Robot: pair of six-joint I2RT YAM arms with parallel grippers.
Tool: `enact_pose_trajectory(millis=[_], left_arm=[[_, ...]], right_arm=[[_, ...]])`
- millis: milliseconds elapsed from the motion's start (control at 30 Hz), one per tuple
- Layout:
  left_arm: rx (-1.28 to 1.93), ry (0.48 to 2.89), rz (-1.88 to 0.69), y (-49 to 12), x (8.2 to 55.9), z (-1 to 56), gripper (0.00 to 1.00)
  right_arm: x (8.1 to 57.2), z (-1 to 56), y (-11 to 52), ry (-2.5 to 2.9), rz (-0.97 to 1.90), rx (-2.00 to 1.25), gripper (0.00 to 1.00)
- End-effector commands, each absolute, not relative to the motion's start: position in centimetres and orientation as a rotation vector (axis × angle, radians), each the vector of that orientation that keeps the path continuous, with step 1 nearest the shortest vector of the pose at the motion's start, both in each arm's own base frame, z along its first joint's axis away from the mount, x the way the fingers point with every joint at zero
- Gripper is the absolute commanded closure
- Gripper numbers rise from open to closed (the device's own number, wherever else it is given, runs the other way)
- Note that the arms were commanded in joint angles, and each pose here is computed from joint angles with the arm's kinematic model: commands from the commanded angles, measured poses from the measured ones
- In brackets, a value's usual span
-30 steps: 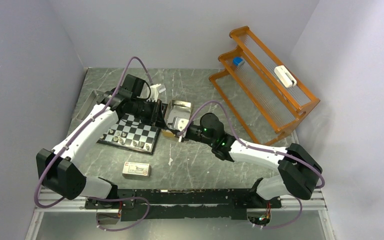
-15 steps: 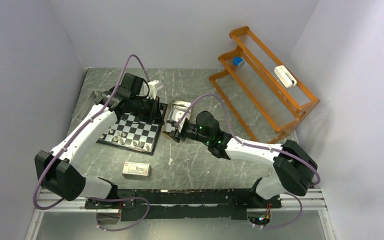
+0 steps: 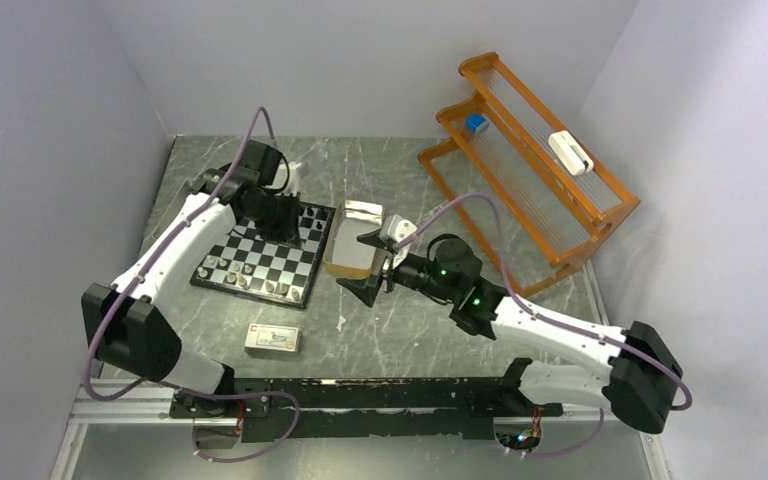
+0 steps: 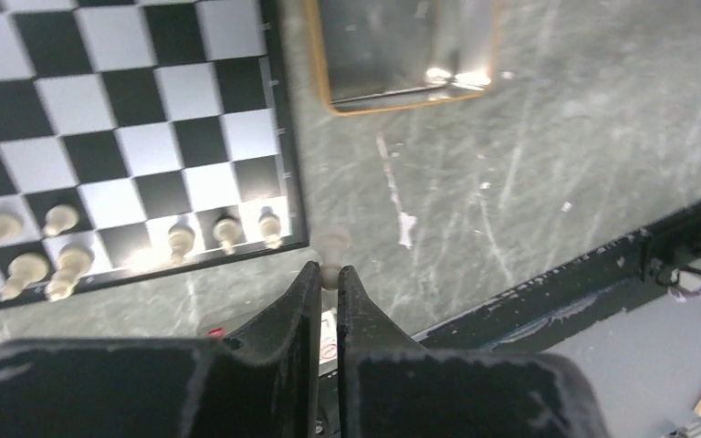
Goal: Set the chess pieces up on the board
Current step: Place the chess piece on the chessboard.
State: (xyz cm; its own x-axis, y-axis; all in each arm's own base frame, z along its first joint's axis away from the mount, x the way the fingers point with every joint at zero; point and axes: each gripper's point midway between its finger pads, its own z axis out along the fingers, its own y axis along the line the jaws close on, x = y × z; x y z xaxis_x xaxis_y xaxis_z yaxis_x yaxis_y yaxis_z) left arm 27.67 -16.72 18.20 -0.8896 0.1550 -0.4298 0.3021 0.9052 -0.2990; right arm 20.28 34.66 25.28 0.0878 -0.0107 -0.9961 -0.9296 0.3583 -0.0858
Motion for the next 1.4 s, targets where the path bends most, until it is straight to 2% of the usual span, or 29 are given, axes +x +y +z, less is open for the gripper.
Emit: enact_pose_trajectory(millis=[0,100,600,1367], left_arm=[[0.220,2.777,-0.299,-11.9,28.2,15.8,0.92],[0.152,2.835,-0.198,-9.7,28.8,13.8,0.92],[0.029,3.003,-0.059,-5.8,30.2,6.2,0.94],[0.003,3.060,-0.019,-4.5,29.4,4.1,0.92]], right_arm=[[19.8,24.7,33.2,1.437,0.912,-0.882,0.00],[19.2,25.1,32.4,1.476,0.929,-0.859,0.00],[18.1,27.3,30.0,1.421,0.898,-0.839,0.00],[17.9,28.1,29.9,1.404,0.909,-0.834,0.00]])
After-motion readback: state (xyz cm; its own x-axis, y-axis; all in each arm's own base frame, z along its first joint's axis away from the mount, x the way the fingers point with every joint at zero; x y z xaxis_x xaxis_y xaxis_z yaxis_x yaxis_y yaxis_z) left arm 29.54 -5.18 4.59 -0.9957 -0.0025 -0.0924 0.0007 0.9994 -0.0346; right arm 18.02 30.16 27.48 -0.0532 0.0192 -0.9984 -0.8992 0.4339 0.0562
